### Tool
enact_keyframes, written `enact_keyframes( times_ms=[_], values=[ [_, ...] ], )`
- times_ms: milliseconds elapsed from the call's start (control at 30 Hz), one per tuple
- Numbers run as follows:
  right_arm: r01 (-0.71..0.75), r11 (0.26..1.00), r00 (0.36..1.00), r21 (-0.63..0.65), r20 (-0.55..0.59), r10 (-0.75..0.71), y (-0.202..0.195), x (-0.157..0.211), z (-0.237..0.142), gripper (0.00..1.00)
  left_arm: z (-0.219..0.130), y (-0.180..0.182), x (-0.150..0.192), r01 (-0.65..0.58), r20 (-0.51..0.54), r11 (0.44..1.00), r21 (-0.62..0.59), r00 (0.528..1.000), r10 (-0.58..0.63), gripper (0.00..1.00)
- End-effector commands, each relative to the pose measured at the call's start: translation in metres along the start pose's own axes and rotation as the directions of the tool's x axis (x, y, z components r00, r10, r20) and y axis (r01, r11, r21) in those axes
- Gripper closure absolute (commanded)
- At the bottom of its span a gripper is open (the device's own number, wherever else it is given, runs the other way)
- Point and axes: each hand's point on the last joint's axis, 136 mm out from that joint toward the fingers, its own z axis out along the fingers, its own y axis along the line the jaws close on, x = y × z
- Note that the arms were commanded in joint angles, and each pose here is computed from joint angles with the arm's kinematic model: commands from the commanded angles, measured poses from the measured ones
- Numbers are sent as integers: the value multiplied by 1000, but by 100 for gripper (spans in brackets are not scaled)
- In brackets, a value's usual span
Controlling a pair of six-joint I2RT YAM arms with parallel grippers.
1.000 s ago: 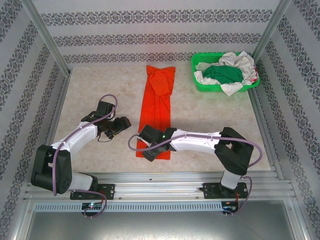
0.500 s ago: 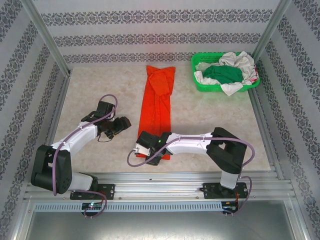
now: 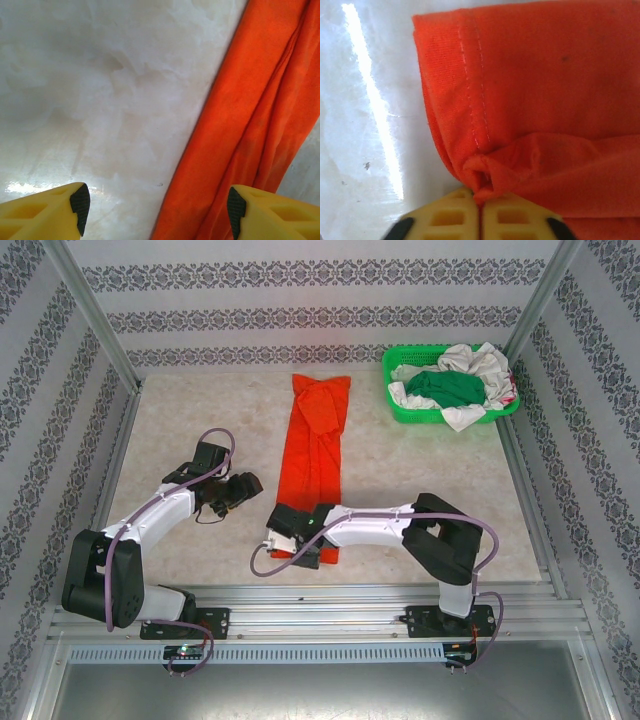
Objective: Fold and stack the t-shirts
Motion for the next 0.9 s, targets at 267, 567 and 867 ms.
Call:
enact_keyframes(
  times_ms=[267,567,867],
  values=[
    [-34,999,995,2,-92,34,-5,26,-4,100,5,-15,-13,-38,-15,999,35,999,39,27],
    [-52,997,997,59,-47,55,-7,17,-20,100,23,-39,-31,-47,-49,995,89,997,51,27],
    [-13,990,1000,137,-18,15,-24,4,-37,100,38,-50,-42,-40,-20,987,158,999,44,28]
  ],
)
